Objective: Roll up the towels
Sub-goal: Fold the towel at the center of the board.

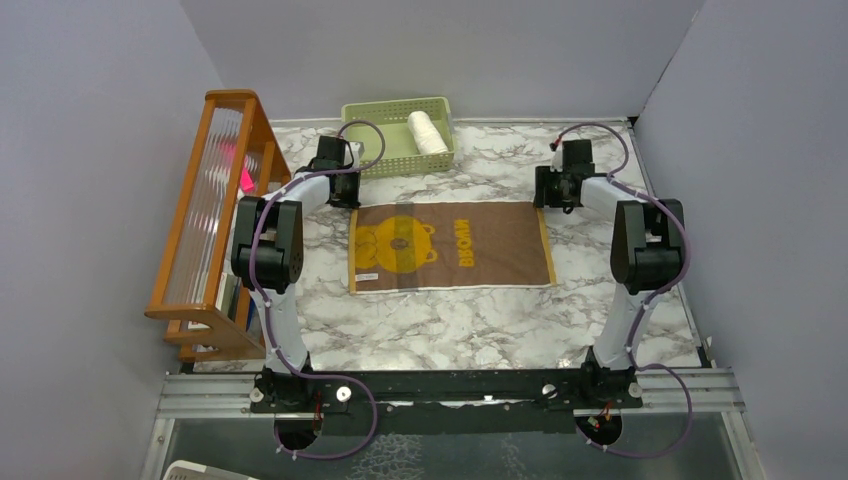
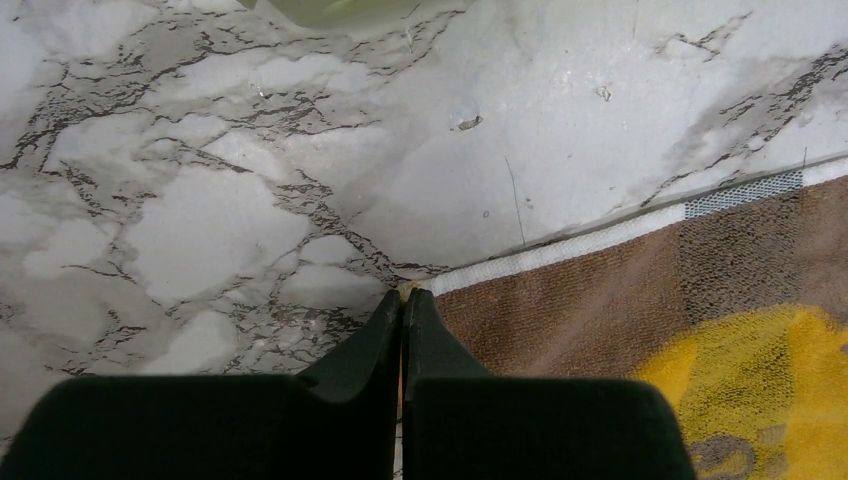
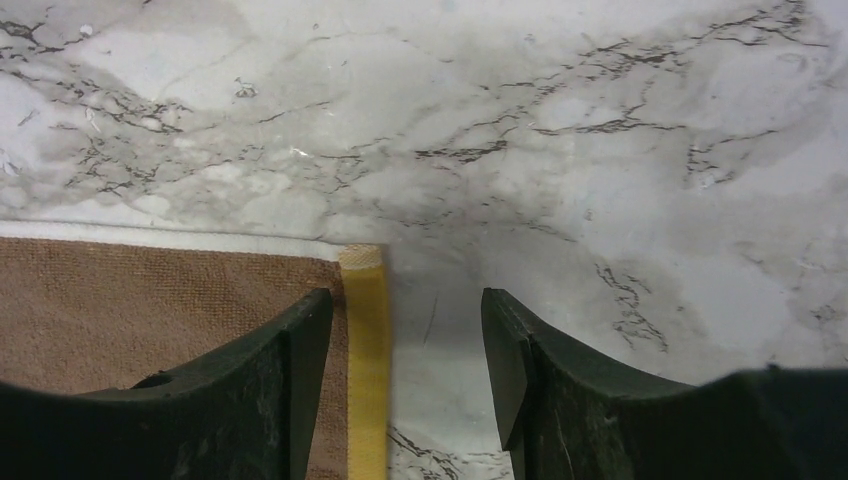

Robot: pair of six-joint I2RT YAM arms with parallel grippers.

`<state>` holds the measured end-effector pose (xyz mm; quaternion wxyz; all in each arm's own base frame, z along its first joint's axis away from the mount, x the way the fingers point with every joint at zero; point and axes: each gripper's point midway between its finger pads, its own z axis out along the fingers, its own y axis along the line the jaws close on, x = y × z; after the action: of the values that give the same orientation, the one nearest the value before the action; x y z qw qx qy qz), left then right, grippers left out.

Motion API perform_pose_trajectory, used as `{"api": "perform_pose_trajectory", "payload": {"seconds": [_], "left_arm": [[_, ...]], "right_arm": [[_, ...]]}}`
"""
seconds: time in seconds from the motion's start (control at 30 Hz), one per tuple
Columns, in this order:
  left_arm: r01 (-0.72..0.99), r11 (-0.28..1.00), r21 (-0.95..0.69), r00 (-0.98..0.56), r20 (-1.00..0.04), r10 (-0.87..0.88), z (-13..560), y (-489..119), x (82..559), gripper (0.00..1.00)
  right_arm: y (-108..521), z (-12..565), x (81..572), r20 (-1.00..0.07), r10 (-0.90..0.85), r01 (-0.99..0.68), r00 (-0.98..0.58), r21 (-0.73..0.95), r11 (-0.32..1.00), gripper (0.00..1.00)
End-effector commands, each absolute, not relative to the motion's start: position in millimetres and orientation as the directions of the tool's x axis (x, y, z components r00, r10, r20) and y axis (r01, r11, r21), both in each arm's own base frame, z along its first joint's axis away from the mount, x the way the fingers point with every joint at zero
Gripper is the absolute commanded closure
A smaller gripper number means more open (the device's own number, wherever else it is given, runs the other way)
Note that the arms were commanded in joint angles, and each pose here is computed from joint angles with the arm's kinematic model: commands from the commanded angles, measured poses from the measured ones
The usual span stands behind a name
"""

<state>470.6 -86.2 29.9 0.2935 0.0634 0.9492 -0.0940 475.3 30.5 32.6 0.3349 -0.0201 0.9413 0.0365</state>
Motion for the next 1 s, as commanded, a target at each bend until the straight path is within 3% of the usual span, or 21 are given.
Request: {"api": "perform_pose_trajectory", "payload": {"seconds": [0.0, 0.4, 0.67, 0.77, 0.97], "left_arm": [[0.172, 0.976, -0.131, -0.819, -0.57, 0.068, 33.7, -80.9, 469.6, 1.0], [0.166, 0.978, -0.127, -0.821, -0.567, 0.066, 32.4, -78.5, 469.3, 1.0], [0.143, 0.983, -0.112, -0.817, -0.574, 0.053, 35.9, -66.5, 472.2, 1.0], [0.135, 0.984, -0.113, -0.812, -0.582, 0.045, 40.2, -63.3, 475.7, 1.0], [0.126, 0.988, -0.091, -0.765, -0.642, 0.039, 63.4, -58.3, 495.8, 1.0]], "right_arm": [[44.0, 30.4, 482.0, -0.633, -0.07, -0.13, -0.771, 0.049, 0.99, 0.44], [45.0, 8.0, 480.9, -0.573, -0.113, -0.103, -0.812, -0.05, 0.993, 0.6], [50.3, -4.5, 476.8, -0.553, -0.039, -0.065, -0.832, 0.026, 0.998, 0.99], [45.7, 2.1, 478.0, -0.565, -0.011, -0.031, -0.825, 0.026, 0.999, 0.99], [52.1, 57.1, 494.9, -0.691, 0.094, 0.029, -0.717, 0.105, 0.994, 0.99]]}}
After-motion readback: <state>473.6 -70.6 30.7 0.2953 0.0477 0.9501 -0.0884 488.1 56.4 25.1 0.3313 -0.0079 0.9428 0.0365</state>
